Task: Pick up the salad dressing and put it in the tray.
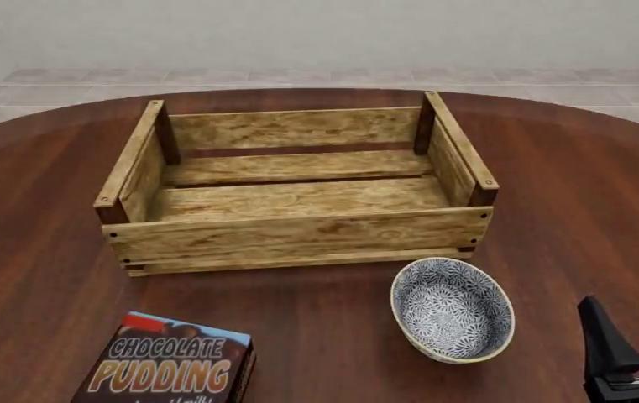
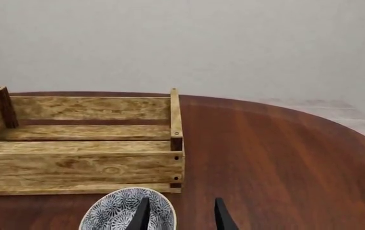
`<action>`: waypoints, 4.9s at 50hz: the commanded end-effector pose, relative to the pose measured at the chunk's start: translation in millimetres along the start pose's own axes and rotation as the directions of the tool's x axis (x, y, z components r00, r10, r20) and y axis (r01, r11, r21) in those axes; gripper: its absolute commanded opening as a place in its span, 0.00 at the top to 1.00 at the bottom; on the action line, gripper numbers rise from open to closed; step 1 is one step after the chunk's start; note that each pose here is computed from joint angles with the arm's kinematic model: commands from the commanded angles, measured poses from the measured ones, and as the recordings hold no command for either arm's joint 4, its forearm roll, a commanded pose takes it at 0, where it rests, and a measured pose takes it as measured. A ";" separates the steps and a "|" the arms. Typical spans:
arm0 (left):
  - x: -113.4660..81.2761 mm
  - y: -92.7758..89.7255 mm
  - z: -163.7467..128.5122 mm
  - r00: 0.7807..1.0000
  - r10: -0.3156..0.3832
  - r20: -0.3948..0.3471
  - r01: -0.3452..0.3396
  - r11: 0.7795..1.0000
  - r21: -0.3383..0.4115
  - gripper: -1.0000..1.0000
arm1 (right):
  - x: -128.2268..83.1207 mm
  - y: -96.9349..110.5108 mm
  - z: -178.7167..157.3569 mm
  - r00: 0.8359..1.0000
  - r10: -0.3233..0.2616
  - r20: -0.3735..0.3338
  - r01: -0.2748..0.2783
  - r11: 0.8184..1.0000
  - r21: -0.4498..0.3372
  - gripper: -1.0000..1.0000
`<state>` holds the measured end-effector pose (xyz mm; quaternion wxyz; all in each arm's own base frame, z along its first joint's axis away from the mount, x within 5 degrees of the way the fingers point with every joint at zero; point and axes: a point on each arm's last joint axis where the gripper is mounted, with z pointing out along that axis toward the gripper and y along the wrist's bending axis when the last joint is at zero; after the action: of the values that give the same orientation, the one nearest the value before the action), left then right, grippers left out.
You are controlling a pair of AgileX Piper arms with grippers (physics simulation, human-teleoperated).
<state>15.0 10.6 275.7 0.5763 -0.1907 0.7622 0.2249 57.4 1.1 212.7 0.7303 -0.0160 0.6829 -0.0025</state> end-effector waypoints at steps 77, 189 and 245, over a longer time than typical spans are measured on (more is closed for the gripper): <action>43.1 0.1 45.1 0.993 -0.057 -0.100 0.048 0.995 -0.092 0.00 | 0.9 -0.5 1.7 1.000 -0.004 -0.015 0.004 1.000 0.009 0.00; 62.7 2.5 64.8 0.986 -0.061 -0.158 0.040 0.990 -0.132 1.00 | 1.3 -0.9 0.7 1.000 0.001 -0.012 -0.001 1.000 0.015 0.00; -15.2 -2.1 44.0 1.000 -0.015 -0.005 0.015 0.998 0.061 1.00 | 0.8 -1.3 0.5 1.000 0.006 -0.011 -0.006 1.000 0.022 0.00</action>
<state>54.0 37.3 259.6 0.5629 -0.2125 0.7740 0.1972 57.9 0.0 211.8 0.7267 -0.0076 0.6869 -0.0083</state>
